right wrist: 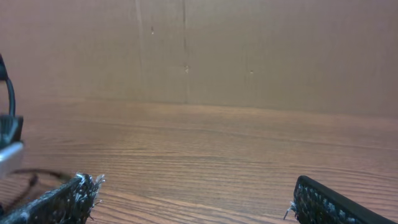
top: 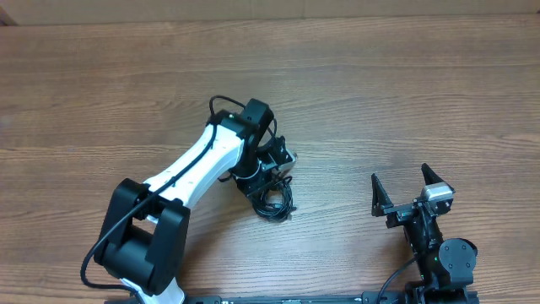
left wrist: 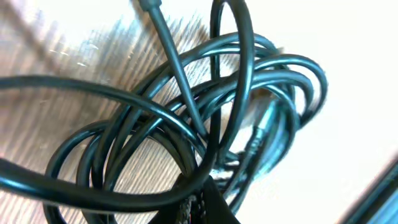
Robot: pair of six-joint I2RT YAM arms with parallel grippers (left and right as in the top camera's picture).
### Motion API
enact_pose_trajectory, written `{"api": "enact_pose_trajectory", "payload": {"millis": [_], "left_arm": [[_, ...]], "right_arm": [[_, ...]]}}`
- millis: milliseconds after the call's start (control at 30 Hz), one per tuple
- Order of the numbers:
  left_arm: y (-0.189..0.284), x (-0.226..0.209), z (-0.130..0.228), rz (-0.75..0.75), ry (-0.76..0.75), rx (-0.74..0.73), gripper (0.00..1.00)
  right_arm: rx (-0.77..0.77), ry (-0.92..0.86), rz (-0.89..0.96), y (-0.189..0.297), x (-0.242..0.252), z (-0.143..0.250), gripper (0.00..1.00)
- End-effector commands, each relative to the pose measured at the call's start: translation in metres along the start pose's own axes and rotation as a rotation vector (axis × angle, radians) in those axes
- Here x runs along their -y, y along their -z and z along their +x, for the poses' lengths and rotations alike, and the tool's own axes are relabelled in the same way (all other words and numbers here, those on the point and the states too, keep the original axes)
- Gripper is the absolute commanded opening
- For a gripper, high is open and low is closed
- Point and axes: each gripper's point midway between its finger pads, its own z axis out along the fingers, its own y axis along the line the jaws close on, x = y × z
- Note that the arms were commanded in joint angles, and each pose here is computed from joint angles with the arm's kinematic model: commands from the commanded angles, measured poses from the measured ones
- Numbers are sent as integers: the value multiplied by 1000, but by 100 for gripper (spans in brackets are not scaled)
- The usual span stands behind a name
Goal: Untangle cables
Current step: 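Lift the cable bundle with the left gripper toward the right gripper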
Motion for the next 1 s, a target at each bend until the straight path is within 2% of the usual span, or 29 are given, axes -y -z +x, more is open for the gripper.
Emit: {"api": "enact_pose_trajectory", "payload": {"millis": [0, 333, 667, 833, 967], "left_arm": [[50, 11, -24, -7, -9, 121, 4], [110, 50, -30, 65, -17, 219, 4], [124, 99, -45, 251, -81, 312, 4], [122, 114, -49, 274, -123, 316, 4], [121, 119, -53, 273, -149, 321, 4]], "right_arm": [[4, 2, 11, 0, 2, 2, 100], [4, 2, 11, 0, 2, 2, 100], [4, 2, 11, 0, 2, 2, 100], [4, -3, 2, 0, 1, 2, 100], [4, -203, -7, 0, -1, 2, 100]]}}
